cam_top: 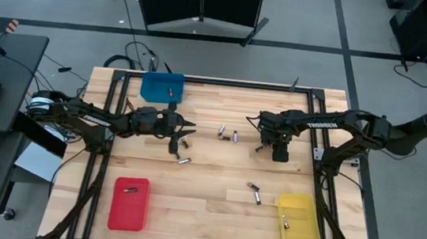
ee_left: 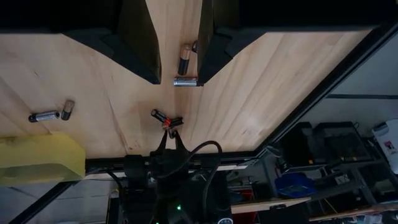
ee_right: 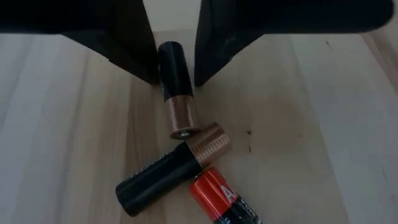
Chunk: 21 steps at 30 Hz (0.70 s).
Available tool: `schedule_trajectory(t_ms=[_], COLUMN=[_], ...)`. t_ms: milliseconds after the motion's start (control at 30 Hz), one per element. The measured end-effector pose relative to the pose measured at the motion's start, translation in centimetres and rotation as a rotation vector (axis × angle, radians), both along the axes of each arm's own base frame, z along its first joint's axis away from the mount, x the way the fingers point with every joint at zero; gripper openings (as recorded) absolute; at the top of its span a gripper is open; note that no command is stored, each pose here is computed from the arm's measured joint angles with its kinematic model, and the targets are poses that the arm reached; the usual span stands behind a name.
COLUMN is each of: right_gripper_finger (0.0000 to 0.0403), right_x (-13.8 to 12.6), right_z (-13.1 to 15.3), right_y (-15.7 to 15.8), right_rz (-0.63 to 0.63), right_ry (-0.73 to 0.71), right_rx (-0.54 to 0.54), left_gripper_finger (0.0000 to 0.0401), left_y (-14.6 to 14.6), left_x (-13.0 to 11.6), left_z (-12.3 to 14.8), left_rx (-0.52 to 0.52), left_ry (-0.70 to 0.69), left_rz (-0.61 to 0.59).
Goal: Sort batteries
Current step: Put the brown battery into the red bin
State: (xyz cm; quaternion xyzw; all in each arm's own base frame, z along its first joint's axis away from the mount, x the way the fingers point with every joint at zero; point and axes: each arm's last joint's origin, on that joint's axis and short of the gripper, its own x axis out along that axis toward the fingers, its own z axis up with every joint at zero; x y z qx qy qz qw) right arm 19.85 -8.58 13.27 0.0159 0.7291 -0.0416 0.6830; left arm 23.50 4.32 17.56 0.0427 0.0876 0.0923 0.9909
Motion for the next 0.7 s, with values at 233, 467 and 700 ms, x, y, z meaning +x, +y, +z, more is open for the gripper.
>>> schedule_trajectory(t_ms=[233,467,700], right_gripper_finger=[0.0055,0.0055,0.0055], right_x=[-0.1,0.2,1.0], right_z=[0.2,1.3,3.9], right_y=[-0.2,-0.4,-0.1], right_rz=[-0.017,-0.05,-0.082], right_ry=[0.023,0.069,-0.006], right_rx=[0.002,-0.001,-0.069], left_gripper_finger=[0.0111,0.0111,0.0111], left_y=[0.0,0.0,-0.2], left_x=[0.0,0.0,0.2], left_z=[0.0,0.1,1.5], left_rx=[0.0,0.001,0.02], left_ry=[0.0,-0.009,-0.154], left_rz=[0.0,0.0,-0.071])
